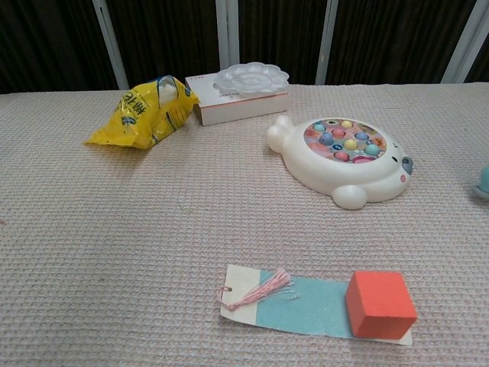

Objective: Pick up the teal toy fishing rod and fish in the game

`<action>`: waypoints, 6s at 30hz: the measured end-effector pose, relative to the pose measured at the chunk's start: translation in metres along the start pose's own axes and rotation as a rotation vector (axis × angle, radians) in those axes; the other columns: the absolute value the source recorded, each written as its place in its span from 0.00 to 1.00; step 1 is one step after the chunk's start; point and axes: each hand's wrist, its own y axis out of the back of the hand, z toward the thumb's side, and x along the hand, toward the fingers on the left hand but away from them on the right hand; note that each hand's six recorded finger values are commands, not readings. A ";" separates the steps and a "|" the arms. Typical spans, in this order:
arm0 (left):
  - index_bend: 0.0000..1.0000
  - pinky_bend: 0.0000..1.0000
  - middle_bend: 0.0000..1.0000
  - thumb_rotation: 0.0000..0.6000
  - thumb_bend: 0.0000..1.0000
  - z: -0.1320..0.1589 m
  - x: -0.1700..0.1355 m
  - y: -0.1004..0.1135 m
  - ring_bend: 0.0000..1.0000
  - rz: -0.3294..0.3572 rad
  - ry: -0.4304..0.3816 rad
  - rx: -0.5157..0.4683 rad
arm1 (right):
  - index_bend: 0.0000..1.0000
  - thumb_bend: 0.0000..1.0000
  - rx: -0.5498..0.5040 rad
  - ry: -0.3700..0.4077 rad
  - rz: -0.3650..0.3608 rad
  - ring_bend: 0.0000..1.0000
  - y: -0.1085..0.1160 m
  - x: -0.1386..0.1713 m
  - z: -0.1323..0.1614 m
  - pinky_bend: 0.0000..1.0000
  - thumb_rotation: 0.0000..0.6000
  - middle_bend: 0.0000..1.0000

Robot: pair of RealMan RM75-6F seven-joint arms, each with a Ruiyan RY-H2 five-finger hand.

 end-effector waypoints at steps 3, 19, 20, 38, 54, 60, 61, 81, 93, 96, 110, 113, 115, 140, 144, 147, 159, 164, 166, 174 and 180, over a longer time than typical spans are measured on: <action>0.12 0.00 0.07 1.00 0.09 0.000 0.001 0.000 0.00 0.001 -0.002 -0.001 | 0.83 0.75 -0.009 0.036 -0.040 0.56 0.011 0.001 0.009 0.47 1.00 0.71; 0.12 0.00 0.07 1.00 0.09 0.006 0.008 0.000 0.00 0.002 -0.032 -0.001 | 0.89 0.78 0.106 0.214 -0.101 0.60 0.069 -0.022 0.107 0.50 1.00 0.75; 0.12 0.00 0.07 1.00 0.09 0.006 0.009 0.000 0.00 0.002 -0.031 0.000 | 0.89 0.78 0.120 0.216 -0.097 0.60 0.070 -0.025 0.112 0.50 1.00 0.75; 0.12 0.00 0.07 1.00 0.08 0.000 0.013 -0.006 0.00 -0.018 -0.022 -0.008 | 0.89 0.78 0.232 0.181 -0.024 0.60 0.061 -0.065 0.155 0.50 1.00 0.75; 0.12 0.00 0.07 1.00 0.08 -0.001 0.014 -0.009 0.00 -0.022 -0.025 -0.015 | 0.90 0.78 0.278 0.157 -0.023 0.60 0.052 -0.072 0.156 0.50 1.00 0.76; 0.12 0.00 0.07 1.00 0.09 -0.001 0.015 -0.010 0.00 -0.023 -0.029 -0.019 | 0.90 0.78 0.283 0.171 -0.047 0.61 0.064 -0.067 0.164 0.50 1.00 0.76; 0.12 0.00 0.07 1.00 0.09 -0.001 0.015 -0.010 0.00 -0.023 -0.031 -0.021 | 0.90 0.78 0.285 0.172 -0.048 0.61 0.065 -0.066 0.166 0.50 1.00 0.76; 0.12 0.00 0.07 1.00 0.09 -0.007 0.015 -0.017 0.00 -0.039 -0.020 -0.027 | 0.91 0.80 0.329 0.149 -0.005 0.61 0.050 -0.072 0.166 0.50 1.00 0.76; 0.12 0.00 0.07 1.00 0.09 -0.006 0.014 -0.019 0.00 -0.039 -0.027 -0.036 | 0.91 0.80 0.337 0.159 0.001 0.62 0.060 -0.065 0.177 0.50 1.00 0.76; 0.12 0.00 0.07 1.00 0.09 -0.008 0.014 -0.019 0.00 -0.040 -0.021 -0.036 | 0.91 0.81 0.340 0.167 0.007 0.62 0.060 -0.068 0.183 0.50 1.00 0.76; 0.12 0.00 0.07 1.00 0.09 -0.012 0.016 -0.026 0.00 -0.063 -0.007 -0.040 | 0.91 0.81 0.366 0.157 0.040 0.62 0.058 -0.088 0.205 0.50 1.00 0.76; 0.12 0.00 0.07 1.00 0.09 -0.012 0.016 -0.027 0.00 -0.066 -0.006 -0.039 | 0.92 0.81 0.373 0.153 0.049 0.62 0.056 -0.091 0.206 0.50 1.00 0.77; 0.12 0.00 0.07 1.00 0.09 -0.012 0.016 -0.028 0.00 -0.068 -0.005 -0.039 | 0.92 0.81 0.380 0.149 0.056 0.62 0.053 -0.092 0.205 0.50 1.00 0.77; 0.12 0.00 0.06 1.00 0.09 -0.011 0.016 -0.022 0.00 -0.050 -0.019 -0.034 | 0.92 0.81 0.310 0.101 0.019 0.62 0.079 -0.054 0.174 0.50 1.00 0.77; 0.11 0.00 0.06 1.00 0.09 -0.012 0.015 -0.018 0.00 -0.038 -0.015 -0.029 | 0.92 0.81 0.284 0.078 0.051 0.62 0.068 -0.040 0.151 0.50 1.00 0.77; 0.11 0.00 0.06 1.00 0.09 -0.014 0.014 -0.014 0.00 -0.027 -0.009 -0.024 | 0.92 0.81 0.264 0.057 0.077 0.62 0.058 -0.030 0.132 0.50 1.00 0.77; 0.12 0.00 0.06 1.00 0.09 -0.007 0.007 -0.007 0.00 -0.021 -0.015 -0.011 | 0.80 0.81 0.219 0.004 0.118 0.51 0.026 -0.025 0.074 0.42 1.00 0.72; 0.11 0.00 0.06 1.00 0.08 -0.006 0.005 -0.006 0.00 -0.025 -0.011 -0.007 | 0.74 0.81 0.193 -0.009 0.123 0.46 0.018 -0.030 0.060 0.37 1.00 0.67; 0.12 0.00 0.06 1.00 0.09 -0.005 0.005 -0.006 0.00 -0.025 -0.011 -0.006 | 0.71 0.81 0.187 -0.013 0.126 0.44 0.015 -0.032 0.056 0.35 1.00 0.64; 0.11 0.00 0.06 1.00 0.09 -0.003 0.005 -0.005 0.00 -0.026 -0.009 -0.004 | 0.65 0.81 0.158 -0.019 0.140 0.40 0.005 -0.036 0.047 0.32 1.00 0.59; 0.11 0.00 0.06 1.00 0.09 -0.002 0.004 -0.005 0.00 -0.026 -0.011 -0.004 | 0.54 0.73 0.140 -0.020 0.140 0.35 0.002 -0.036 0.043 0.29 1.00 0.53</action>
